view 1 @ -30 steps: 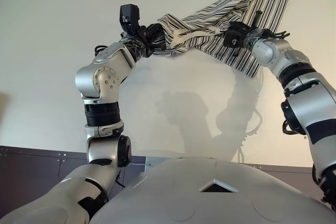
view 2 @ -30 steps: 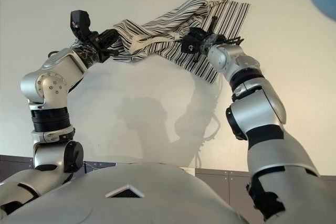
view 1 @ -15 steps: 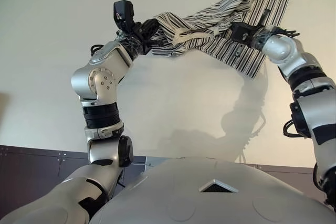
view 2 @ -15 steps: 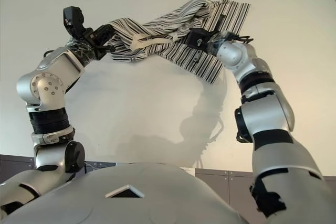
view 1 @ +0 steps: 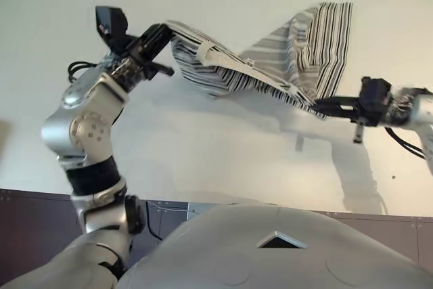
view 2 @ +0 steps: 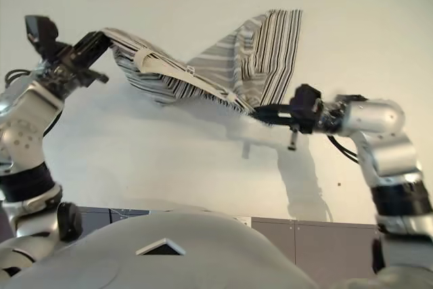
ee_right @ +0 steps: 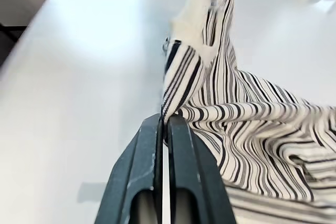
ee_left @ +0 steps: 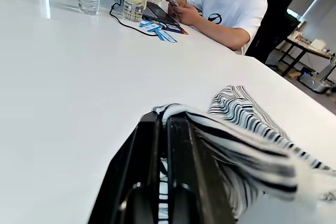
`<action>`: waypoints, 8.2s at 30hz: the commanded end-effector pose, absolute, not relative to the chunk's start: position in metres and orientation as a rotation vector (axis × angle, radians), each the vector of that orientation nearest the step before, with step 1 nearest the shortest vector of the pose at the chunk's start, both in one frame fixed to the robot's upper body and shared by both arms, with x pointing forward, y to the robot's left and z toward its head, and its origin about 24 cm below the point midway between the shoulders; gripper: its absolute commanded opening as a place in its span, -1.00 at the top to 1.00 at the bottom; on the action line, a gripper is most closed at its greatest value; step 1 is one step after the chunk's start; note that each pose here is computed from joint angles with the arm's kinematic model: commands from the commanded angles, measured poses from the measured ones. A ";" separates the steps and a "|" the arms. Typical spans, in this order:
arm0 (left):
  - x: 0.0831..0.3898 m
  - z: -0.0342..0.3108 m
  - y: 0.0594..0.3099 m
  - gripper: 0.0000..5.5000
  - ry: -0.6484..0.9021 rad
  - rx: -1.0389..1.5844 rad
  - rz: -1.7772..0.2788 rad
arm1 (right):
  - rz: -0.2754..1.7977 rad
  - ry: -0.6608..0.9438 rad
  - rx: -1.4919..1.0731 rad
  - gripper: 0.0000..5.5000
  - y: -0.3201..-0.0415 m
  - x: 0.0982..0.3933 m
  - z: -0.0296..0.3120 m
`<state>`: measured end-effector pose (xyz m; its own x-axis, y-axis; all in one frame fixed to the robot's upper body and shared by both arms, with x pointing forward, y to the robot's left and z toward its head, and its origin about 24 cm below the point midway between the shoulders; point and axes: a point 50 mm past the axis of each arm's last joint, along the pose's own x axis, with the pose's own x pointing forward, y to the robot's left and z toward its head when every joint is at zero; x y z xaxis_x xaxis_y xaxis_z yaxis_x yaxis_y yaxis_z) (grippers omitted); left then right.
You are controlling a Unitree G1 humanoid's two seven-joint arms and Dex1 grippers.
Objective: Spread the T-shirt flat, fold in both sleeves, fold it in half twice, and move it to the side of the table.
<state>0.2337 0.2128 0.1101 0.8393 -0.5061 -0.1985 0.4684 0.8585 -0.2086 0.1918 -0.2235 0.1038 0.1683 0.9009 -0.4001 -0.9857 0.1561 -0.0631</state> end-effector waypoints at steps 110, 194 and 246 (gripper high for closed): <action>0.219 0.195 0.212 0.96 -0.044 -0.217 -0.903 | 1.013 -0.105 -0.197 0.95 -0.240 0.220 0.215; 0.307 -0.007 0.195 0.20 0.672 0.610 -0.843 | 0.996 0.326 -0.787 0.07 -0.175 0.254 0.034; 0.213 0.024 0.230 0.20 0.636 0.360 -0.664 | 1.077 0.462 -0.580 0.07 -0.206 0.200 0.069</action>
<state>0.2189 0.2270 0.0316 0.6378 -0.4750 -0.6062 0.6701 0.7303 0.1328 0.1732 -0.1994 0.0567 0.2426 0.7156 -0.6550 -0.9679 0.2241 -0.1137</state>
